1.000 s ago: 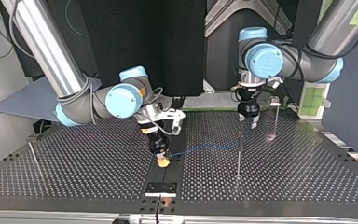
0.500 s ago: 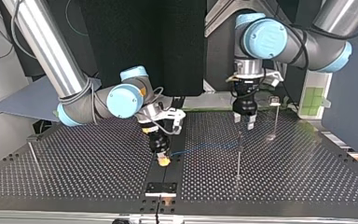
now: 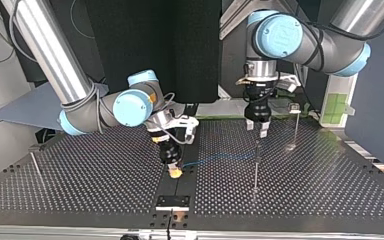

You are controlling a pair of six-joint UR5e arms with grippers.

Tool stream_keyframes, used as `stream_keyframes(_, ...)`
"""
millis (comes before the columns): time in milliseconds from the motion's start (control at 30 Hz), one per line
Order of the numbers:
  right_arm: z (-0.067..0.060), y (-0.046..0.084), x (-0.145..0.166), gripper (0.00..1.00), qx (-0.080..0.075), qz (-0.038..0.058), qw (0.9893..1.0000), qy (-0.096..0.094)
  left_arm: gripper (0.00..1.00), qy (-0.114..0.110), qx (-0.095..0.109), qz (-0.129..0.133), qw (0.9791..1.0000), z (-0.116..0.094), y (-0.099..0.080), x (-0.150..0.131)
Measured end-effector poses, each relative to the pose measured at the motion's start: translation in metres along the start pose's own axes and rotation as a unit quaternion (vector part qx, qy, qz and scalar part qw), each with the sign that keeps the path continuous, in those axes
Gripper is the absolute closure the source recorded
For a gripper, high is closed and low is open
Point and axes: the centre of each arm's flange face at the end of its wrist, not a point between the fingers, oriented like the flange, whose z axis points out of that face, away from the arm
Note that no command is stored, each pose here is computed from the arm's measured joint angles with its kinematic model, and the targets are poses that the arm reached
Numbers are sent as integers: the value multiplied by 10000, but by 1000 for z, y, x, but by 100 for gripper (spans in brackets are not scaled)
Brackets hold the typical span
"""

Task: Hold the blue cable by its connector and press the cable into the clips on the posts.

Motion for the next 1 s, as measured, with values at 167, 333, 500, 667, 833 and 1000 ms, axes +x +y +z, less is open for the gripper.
stream_keyframes(167, 0, 0, -1, 100, 0, 0, 10000, -16, 0, -34, -36, 39, 10000, -1, -1, 0)
stream_keyframes(333, 1, 0, -6, 100, 1, -9, 10000, -48, 0, -55, -93, 51, 9999, -3, -1, 0)
stream_keyframes(500, 2, 0, -8, 100, 0, -27, 10000, -71, 0, -66, -126, 58, 9999, -3, -1, 0)
stream_keyframes(667, 1, 0, -8, 100, 0, -29, 10000, -77, 0, -64, -141, 56, 9999, -4, -1, 1)
stream_keyframes(833, 1, 0, -7, 100, -1, -30, 10000, -76, 0, -19, -236, 67, 9997, -6, 0, 2)
stream_keyframes(1000, 0, 0, -5, 100, 0, -30, 10000, -68, 0, 35, -380, 141, 9992, -10, 2, 3)
